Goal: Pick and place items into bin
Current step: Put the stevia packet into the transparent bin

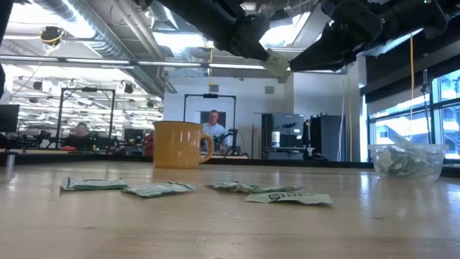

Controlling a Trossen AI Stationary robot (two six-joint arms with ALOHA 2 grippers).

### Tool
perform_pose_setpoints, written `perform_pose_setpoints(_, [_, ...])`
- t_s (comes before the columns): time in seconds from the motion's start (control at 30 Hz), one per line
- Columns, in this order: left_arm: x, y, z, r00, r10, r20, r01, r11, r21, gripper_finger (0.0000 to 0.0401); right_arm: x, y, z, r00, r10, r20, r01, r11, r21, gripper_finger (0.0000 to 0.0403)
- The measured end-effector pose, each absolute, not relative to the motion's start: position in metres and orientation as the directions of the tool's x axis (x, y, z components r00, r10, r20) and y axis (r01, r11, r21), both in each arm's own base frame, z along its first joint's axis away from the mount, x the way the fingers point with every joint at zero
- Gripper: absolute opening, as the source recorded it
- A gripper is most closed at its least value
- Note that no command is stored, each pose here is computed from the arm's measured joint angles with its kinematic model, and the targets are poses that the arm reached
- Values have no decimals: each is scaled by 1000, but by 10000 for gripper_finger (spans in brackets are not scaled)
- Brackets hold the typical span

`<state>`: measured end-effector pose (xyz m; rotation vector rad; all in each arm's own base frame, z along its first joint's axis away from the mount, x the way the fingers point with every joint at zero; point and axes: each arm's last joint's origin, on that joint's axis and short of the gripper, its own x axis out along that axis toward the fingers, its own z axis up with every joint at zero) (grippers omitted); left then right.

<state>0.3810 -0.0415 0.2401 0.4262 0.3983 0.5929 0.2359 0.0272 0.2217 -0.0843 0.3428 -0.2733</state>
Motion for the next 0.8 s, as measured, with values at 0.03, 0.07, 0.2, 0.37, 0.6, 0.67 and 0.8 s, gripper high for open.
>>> perform_pose_setpoints(0.03, [381, -42, 240, 763, 602, -236, -443, 753, 487, 3, 236, 27, 223, 908, -278, -312, 252, 960, -123, 113])
perform_pose_setpoints(0.07, [381, -42, 240, 770, 591, -240, -435, 762, 480, 3, 237, 27, 224, 912, -278, -301, 253, 960, -119, 113])
perform_pose_setpoints(0.2, [382, -44, 240, 795, 553, -250, -408, 792, 454, 3, 237, 25, 225, 914, -286, -289, 264, 958, -112, 113])
perform_pose_setpoints(0.37, [382, -43, 240, 795, 553, -251, -408, 792, 454, 3, 237, 21, 224, 907, -299, -296, 284, 954, -94, 113])
perform_pose_setpoints(0.6, [382, -43, 240, 782, 573, -245, -427, 779, 459, 3, 236, 21, 222, 898, -299, -324, 290, 954, -78, 113])
perform_pose_setpoints(0.67, [382, -43, 240, 782, 573, -245, -427, 779, 458, 3, 236, 21, 221, 896, -299, -328, 289, 954, -80, 113])
perform_pose_setpoints(0.8, [382, -43, 240, 782, 573, -245, -429, 780, 456, 3, 236, 21, 221, 897, -299, -326, 288, 954, -82, 113])
